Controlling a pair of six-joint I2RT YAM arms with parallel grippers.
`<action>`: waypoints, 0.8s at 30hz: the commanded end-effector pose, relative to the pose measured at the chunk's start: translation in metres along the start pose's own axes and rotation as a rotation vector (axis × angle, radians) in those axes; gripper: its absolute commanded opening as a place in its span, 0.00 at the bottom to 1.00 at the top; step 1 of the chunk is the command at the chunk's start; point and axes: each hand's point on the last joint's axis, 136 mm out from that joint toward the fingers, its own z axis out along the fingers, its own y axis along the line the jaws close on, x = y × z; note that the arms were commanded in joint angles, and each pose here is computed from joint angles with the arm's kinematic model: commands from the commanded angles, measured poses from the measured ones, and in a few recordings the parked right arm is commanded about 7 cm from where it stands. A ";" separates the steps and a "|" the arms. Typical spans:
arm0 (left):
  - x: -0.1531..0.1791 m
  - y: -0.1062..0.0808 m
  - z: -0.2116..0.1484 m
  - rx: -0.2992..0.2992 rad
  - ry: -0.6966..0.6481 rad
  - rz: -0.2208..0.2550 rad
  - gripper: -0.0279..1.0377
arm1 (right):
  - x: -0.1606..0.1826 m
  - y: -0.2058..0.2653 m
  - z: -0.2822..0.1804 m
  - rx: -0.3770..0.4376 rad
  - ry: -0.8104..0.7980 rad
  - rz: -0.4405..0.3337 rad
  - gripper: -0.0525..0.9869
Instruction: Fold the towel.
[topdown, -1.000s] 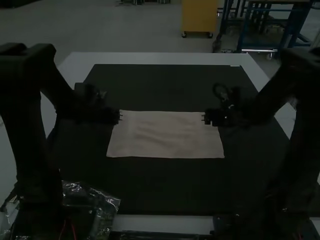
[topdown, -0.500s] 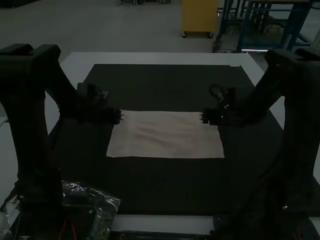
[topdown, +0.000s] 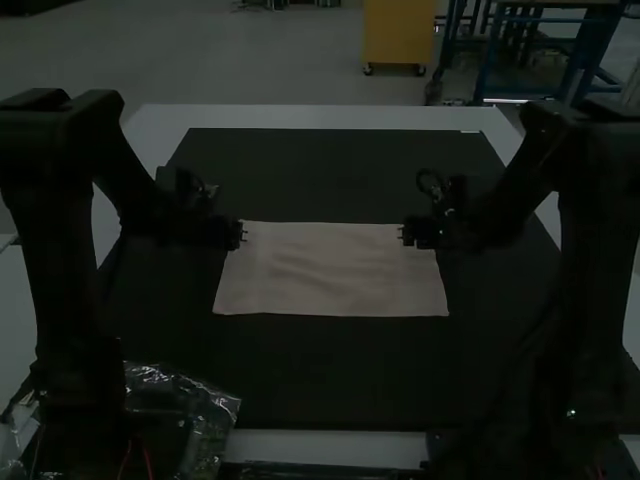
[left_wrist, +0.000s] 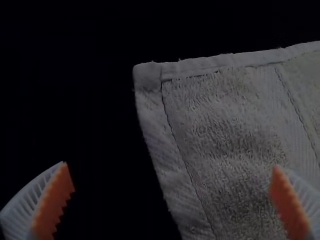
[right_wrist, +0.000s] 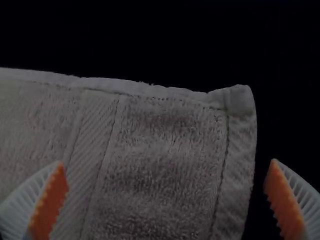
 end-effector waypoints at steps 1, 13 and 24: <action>0.011 -0.004 0.011 0.029 0.031 0.015 0.90 | 0.009 -0.013 0.006 0.049 0.023 -0.026 0.92; 0.027 -0.009 0.022 0.055 0.054 0.055 0.05 | 0.029 0.001 0.010 -0.068 0.063 -0.011 0.03; -0.015 -0.016 0.008 0.077 -0.042 0.086 0.05 | 0.001 -0.019 -0.003 -0.050 -0.008 0.042 0.03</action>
